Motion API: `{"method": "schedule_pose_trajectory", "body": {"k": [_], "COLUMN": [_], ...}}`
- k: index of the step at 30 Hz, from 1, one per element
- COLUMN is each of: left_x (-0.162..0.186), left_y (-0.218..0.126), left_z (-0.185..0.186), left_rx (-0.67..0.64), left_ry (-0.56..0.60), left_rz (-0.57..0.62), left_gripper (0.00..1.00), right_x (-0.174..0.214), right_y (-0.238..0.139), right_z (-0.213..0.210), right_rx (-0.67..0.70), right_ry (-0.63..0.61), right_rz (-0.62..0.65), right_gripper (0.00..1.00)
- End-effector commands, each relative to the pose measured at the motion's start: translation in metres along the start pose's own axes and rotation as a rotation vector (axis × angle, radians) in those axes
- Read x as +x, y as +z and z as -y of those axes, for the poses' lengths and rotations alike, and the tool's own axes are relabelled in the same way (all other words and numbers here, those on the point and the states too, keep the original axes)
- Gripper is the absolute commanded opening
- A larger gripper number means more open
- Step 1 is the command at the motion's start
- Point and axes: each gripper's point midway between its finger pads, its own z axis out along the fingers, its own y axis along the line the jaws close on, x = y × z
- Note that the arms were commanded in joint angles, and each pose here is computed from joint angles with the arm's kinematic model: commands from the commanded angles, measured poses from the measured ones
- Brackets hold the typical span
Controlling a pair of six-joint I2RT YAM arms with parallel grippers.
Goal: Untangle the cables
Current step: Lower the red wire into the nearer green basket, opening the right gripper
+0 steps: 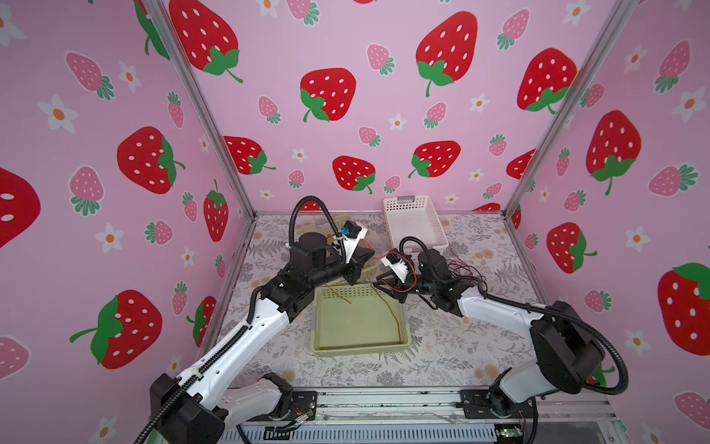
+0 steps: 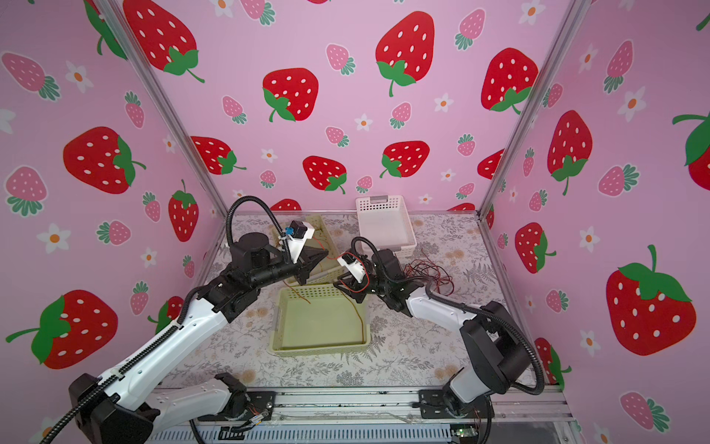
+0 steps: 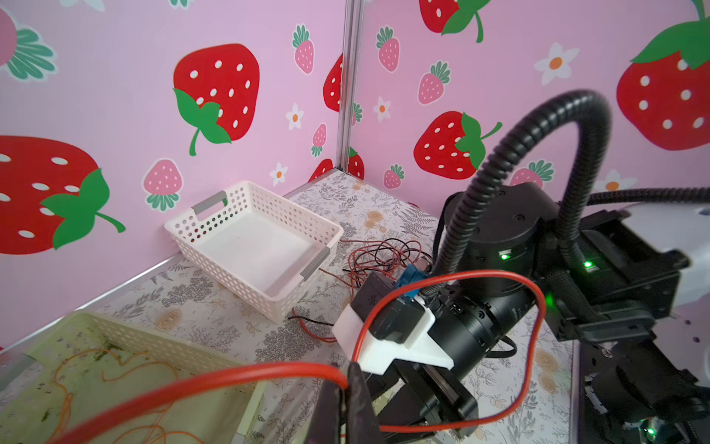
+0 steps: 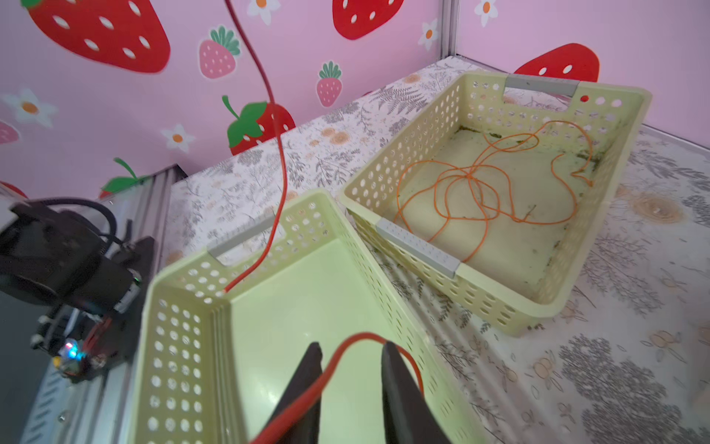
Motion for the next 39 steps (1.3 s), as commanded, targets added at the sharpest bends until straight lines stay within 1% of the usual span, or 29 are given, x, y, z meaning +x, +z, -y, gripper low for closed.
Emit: {"method": "schedule_pose_trajectory", "body": {"k": [1,5,8,10,13,17,20,24,25,28,30,32,35,39], "left_x": [-0.003,0.023,0.044,0.052,0.067,0.091,0.106,0.129,0.135,0.156,0.167,0.175,0.188,0.201], "left_y": [-0.001,0.0,-0.004,-0.008,-0.013,-0.01,-0.007,-0.007,-0.008,-0.013,-0.018,-0.019,-0.008,0.01], "left_z": [0.006,0.005,-0.001,-0.003,-0.001,0.001,0.004,0.001,-0.001,-0.018,-0.031,-0.039,-0.039,-0.027], "left_rx": [0.02,0.01,-0.034,-0.058,-0.062,-0.054,-0.057,-0.088,-0.108,-0.225,-0.312,-0.356,-0.349,-0.302], "left_ry": [-0.041,-0.117,-0.171,-0.207,-0.264,-0.344,-0.366,-0.403,-0.41,-0.426,-0.43,-0.436,-0.442,-0.426], "left_rz": [0.046,0.004,-0.022,-0.022,-0.018,-0.04,-0.073,-0.118,-0.13,-0.168,-0.172,-0.176,-0.221,-0.3], "left_gripper": [0.0,0.0,0.0,0.0,0.0,0.0,0.0,0.0,0.0,0.0,0.0,0.0,0.0,0.0], "right_x": [-0.007,0.003,0.012,0.018,0.026,0.023,0.013,0.008,0.008,0.01,0.009,0.007,0.004,0.009], "right_y": [-0.013,-0.023,-0.028,-0.03,-0.036,-0.051,-0.062,-0.072,-0.074,-0.08,-0.083,-0.086,-0.092,-0.106], "right_z": [0.006,0.007,0.003,0.004,0.013,0.034,0.047,0.065,0.069,0.084,0.09,0.094,0.102,0.12], "right_rx": [0.089,0.129,0.123,0.133,0.188,0.288,0.338,0.415,0.436,0.498,0.522,0.542,0.579,0.651], "right_ry": [-0.044,-0.062,-0.071,-0.069,-0.071,-0.064,-0.063,-0.056,-0.048,-0.019,-0.005,-0.003,0.009,0.059], "right_rz": [0.027,-0.004,-0.033,-0.047,-0.071,-0.069,-0.054,-0.074,-0.08,-0.102,-0.106,-0.101,-0.099,-0.114], "right_gripper": [0.41,0.5,0.51,0.56,0.59,0.61,0.62,0.63,0.63,0.64,0.64,0.64,0.64,0.63]}}
